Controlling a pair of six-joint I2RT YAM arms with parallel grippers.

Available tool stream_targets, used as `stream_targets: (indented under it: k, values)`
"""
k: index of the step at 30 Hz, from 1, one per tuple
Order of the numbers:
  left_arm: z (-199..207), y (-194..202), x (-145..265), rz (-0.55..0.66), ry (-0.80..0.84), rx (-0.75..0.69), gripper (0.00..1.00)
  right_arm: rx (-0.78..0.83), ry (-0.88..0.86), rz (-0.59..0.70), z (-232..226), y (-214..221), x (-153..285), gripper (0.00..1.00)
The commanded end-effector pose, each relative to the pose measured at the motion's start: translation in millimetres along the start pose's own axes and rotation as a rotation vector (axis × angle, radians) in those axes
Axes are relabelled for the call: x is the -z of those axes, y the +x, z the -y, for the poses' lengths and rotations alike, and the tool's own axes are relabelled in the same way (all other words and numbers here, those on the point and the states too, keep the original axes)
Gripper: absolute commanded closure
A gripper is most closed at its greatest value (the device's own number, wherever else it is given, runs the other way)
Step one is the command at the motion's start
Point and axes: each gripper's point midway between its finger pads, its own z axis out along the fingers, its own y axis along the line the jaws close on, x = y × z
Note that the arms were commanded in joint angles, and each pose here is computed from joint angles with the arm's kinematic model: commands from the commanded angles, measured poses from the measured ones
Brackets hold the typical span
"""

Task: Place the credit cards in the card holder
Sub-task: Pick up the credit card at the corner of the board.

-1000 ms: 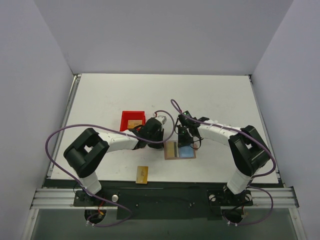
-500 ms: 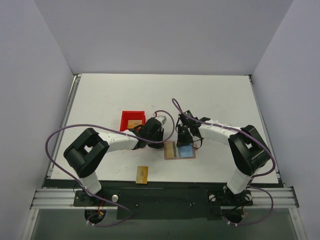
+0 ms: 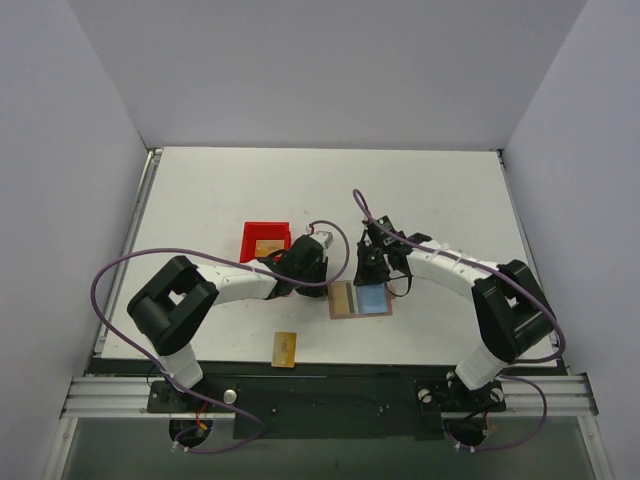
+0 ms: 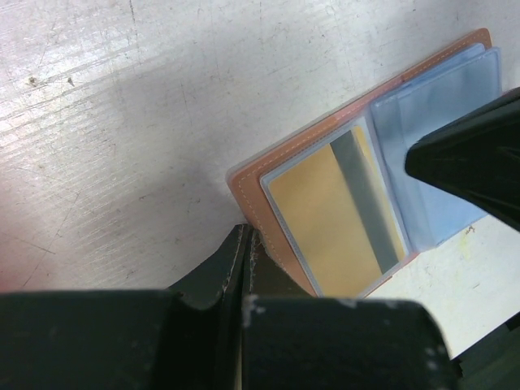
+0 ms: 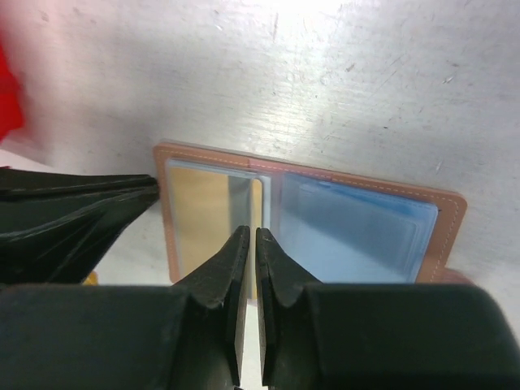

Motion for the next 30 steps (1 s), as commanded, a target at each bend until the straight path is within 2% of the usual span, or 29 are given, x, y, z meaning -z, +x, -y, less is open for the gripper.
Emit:
stream_targets:
  k: [1,8,12,16,21,30]
  values:
    - [7,-15,8,0.041,0.007,0.0,1.0,0.006,0.003,0.073,2,-12,22,0.94]
    - [7,-27,27,0.079,0.008,0.006,1.0,0.013,-0.051,0.107,-7,-11,31,0.88]
    - [7,-37,48,0.124,-0.002,0.007,1.0,0.023,-0.112,0.115,-19,-3,34,0.84]
    - [3,-32,71,0.141,-0.011,0.023,1.0,0.012,-0.179,0.12,-35,8,36,0.81]
    - [-17,-4,94,0.137,-0.054,0.094,1.0,0.023,-0.261,0.125,-65,24,38,0.76]
    - [-51,39,124,0.126,-0.161,0.198,1.0,0.001,-0.37,0.079,-120,89,28,0.67]
